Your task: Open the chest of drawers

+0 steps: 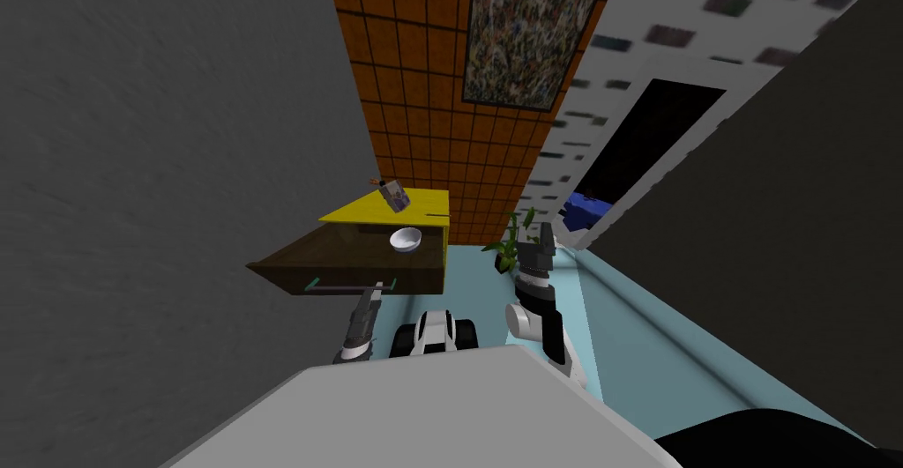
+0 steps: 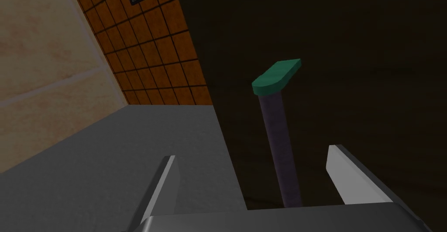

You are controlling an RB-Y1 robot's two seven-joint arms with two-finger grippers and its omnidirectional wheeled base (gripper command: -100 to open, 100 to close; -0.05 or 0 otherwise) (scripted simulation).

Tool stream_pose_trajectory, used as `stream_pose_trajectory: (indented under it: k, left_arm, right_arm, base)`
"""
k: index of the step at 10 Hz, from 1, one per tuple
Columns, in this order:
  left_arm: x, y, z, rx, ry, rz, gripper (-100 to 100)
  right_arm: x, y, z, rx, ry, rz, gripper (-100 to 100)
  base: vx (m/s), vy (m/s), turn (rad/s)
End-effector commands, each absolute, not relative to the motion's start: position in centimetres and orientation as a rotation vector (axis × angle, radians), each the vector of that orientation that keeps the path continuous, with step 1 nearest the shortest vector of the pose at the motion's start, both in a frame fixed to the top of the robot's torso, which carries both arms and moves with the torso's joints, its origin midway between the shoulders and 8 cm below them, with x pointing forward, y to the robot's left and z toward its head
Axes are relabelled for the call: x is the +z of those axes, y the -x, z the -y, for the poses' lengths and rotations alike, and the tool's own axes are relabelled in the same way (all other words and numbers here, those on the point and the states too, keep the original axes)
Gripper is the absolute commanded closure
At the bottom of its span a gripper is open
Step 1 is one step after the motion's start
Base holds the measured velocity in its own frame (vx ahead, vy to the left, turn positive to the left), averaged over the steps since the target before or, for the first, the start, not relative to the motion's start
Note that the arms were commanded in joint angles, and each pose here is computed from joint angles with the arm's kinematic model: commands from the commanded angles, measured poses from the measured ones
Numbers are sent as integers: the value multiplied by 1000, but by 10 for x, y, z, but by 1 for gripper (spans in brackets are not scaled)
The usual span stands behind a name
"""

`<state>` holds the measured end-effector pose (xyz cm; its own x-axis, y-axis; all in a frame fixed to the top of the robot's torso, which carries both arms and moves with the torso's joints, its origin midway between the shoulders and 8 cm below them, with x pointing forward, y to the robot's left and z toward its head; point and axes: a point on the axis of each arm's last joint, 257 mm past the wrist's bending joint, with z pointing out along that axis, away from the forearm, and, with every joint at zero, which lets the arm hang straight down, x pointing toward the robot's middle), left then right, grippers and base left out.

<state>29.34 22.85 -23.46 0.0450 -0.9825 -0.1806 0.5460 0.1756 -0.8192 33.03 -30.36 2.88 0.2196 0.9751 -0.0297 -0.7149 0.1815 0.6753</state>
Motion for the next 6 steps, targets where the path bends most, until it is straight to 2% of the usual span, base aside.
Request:
stream_pose_trajectory:
  k: [1,6]
  left_arm:
    - [-222,-301,-233,-1300,650,-865,-100]
    - [-202,-311,-241,-1302,658,-864,-100]
  right_arm:
    - [29,-330,304,1272,-604,-522,0]
    - [29,-330,304,1272,-604,-522,0]
  base:
    - [-11,-19,-3]
    - [-19,-12,-3]
